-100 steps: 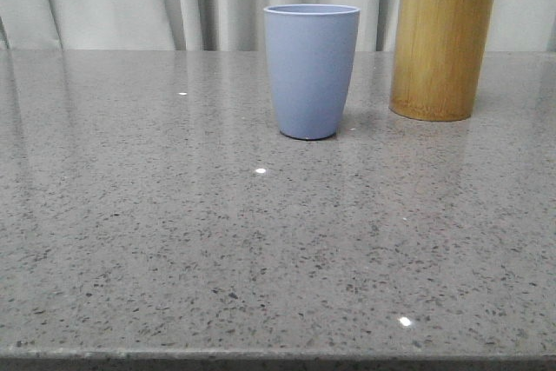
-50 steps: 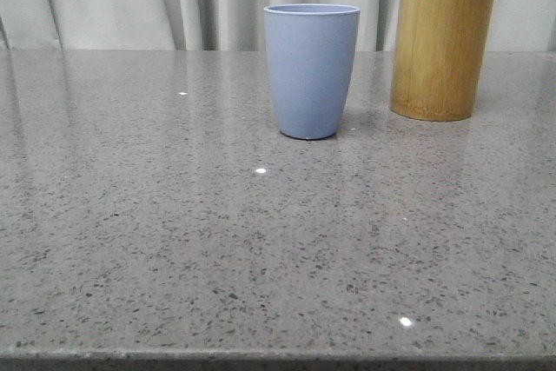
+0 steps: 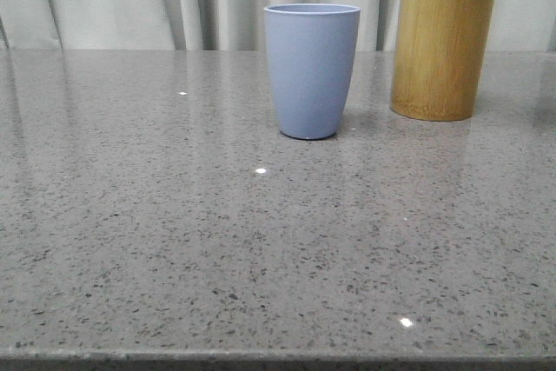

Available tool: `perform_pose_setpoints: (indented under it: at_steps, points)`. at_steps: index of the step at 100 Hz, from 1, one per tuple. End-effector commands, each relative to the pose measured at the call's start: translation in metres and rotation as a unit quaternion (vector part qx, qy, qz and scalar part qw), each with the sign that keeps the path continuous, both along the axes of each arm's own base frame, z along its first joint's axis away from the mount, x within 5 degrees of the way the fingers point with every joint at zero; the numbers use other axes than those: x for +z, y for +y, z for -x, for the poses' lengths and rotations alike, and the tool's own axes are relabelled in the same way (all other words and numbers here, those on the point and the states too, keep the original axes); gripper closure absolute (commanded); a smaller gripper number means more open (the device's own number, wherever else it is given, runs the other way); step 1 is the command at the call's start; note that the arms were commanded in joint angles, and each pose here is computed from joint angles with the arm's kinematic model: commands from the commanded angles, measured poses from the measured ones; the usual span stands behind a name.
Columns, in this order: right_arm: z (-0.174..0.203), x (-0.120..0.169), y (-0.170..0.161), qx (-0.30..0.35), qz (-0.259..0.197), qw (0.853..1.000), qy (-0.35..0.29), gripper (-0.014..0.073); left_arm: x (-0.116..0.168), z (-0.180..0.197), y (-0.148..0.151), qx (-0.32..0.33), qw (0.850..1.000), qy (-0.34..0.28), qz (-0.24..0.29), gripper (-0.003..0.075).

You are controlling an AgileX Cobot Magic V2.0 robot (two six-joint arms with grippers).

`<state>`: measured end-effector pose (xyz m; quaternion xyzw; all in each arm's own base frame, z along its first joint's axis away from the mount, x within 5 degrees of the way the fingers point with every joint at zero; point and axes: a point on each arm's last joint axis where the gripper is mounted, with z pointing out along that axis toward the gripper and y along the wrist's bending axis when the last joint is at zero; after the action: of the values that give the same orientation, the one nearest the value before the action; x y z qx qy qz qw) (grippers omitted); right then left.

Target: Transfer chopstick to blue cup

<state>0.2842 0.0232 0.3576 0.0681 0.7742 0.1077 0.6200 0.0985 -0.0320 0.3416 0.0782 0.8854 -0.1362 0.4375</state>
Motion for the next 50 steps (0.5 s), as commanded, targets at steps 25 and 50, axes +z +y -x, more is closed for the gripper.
perform_pose_setpoints:
  at_steps: [25, 50]
  points:
    - [-0.04, 0.03, 0.018, 0.012, -0.01, 0.997, -0.079, -0.0038, 0.013, -0.003, 0.0, 0.012, 0.999, -0.04, 0.02, 0.0206]
    - [-0.064, 0.014, 0.02, 0.009, -0.007, 0.998, -0.062, -0.0038, 0.013, -0.003, 0.0, 0.012, 0.999, -0.04, 0.02, 0.0206]
